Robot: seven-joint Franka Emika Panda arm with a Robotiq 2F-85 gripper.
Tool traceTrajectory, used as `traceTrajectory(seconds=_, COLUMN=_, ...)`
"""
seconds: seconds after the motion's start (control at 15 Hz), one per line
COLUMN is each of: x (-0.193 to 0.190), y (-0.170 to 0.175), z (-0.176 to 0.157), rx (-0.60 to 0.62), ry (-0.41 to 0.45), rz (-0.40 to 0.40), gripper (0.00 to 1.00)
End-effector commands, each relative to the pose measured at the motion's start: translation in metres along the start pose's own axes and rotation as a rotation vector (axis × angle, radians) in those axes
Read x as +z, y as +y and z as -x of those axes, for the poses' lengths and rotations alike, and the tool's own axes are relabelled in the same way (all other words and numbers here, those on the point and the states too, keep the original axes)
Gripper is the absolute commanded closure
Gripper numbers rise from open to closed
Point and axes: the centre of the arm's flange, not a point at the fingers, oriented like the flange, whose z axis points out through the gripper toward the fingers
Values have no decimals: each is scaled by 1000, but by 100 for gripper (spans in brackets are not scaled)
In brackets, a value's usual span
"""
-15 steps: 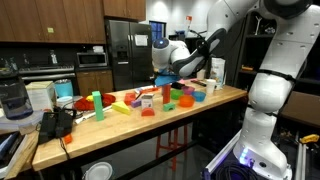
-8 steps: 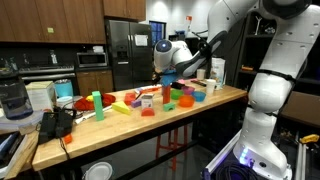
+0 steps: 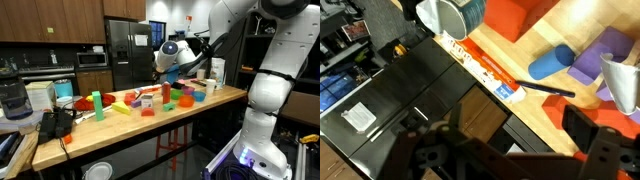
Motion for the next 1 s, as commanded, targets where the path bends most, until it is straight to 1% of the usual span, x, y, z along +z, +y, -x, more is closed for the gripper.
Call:
traceTrajectory(seconds=0.0, x=1, y=1, z=0, rx=-14, ry=7, rz=-4, gripper=0)
traceTrajectory(seconds=0.4, x=1, y=2, z=0, rx=-31, ry=11, rz=-9, gripper=0)
traceTrajectory(seconds=0.47, x=0, y=0, z=-1, rx=0, ry=-21, rz=-5, gripper=0)
traceTrajectory(seconds=0.53, x=-1, y=1, z=0, rx=-2, ry=-29, rz=-21, gripper=0)
traceTrajectory(seconds=0.67, x=2, y=6, z=5, rx=-158, ry=7, rz=-12, gripper=0)
traceTrajectory(seconds=0.93, x=8, y=15, z=8, rx=-368, ry=64, rz=10, gripper=0)
